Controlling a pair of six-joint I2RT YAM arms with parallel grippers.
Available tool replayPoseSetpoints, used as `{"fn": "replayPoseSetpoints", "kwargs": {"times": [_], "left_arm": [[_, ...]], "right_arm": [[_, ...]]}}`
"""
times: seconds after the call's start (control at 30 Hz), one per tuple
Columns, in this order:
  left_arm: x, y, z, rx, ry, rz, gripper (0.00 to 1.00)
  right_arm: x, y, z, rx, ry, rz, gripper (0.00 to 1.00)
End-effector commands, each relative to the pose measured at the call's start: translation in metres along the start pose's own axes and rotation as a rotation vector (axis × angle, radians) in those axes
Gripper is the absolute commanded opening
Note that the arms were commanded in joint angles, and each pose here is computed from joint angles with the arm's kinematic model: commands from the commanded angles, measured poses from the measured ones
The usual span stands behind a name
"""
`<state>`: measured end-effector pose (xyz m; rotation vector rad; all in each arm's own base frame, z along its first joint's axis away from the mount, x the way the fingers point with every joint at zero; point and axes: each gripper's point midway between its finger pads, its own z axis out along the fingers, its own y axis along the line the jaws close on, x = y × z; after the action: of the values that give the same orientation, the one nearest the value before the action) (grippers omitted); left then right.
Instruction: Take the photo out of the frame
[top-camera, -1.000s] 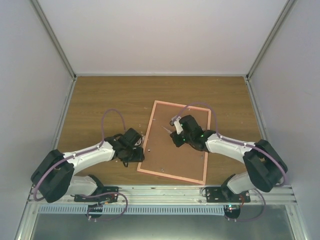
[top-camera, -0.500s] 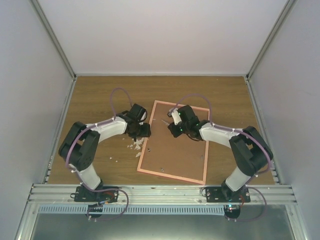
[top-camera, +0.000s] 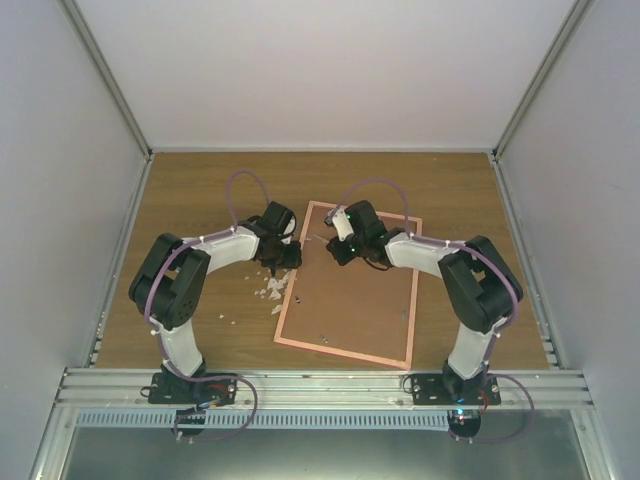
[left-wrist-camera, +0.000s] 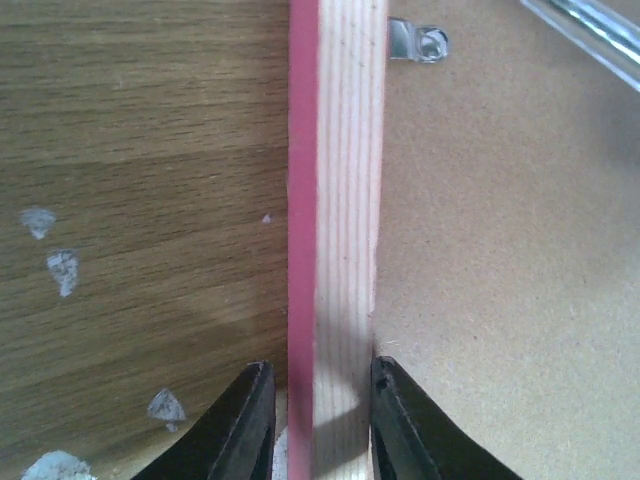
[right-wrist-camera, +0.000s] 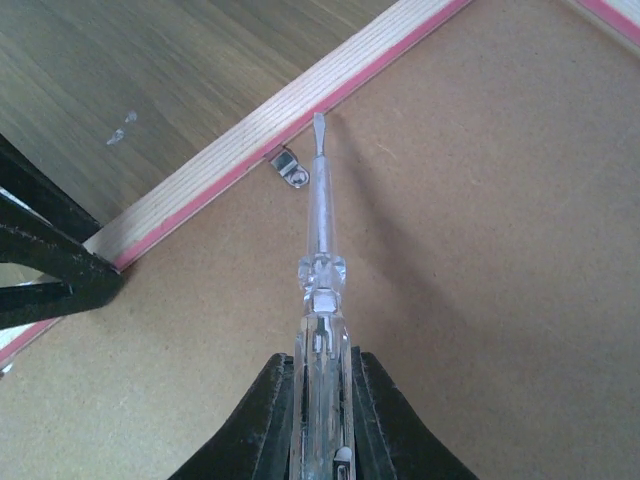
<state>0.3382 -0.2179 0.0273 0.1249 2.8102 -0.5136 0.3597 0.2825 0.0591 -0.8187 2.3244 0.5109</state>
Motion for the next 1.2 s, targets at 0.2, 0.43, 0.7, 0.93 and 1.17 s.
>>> {"fn": "replayPoseSetpoints", "kwargs": {"times": [0.2,0.43,0.7,0.93,1.17], "left_arm": [[-0.002,0.001,0.007,0.009,-0.006,0.009,0.15],[-0.002,-0.001,0.004,0.014,-0.013,0.001,0.11],[-0.001,0.002,0.003,0.003,-0.013,-0.003,0.11],[0.0,0.002,0.003,0.003,-0.014,-0.011,0.11],[-0.001,0.003,0.001,-0.004,-0.018,-0.013,0.11]], "right_arm": [[0.01,0.002,0.013,-0.048,0.06,-0.005,0.0],[0.018,0.008,0.014,-0.088,0.099,-0.005,0.01],[0.035,0.013,0.007,-0.106,0.144,-0.01,0.01],[0.045,0.022,-0.001,-0.146,0.181,-0.011,0.0],[0.052,0.02,-0.005,-0.123,0.207,-0.004,0.01]]}}
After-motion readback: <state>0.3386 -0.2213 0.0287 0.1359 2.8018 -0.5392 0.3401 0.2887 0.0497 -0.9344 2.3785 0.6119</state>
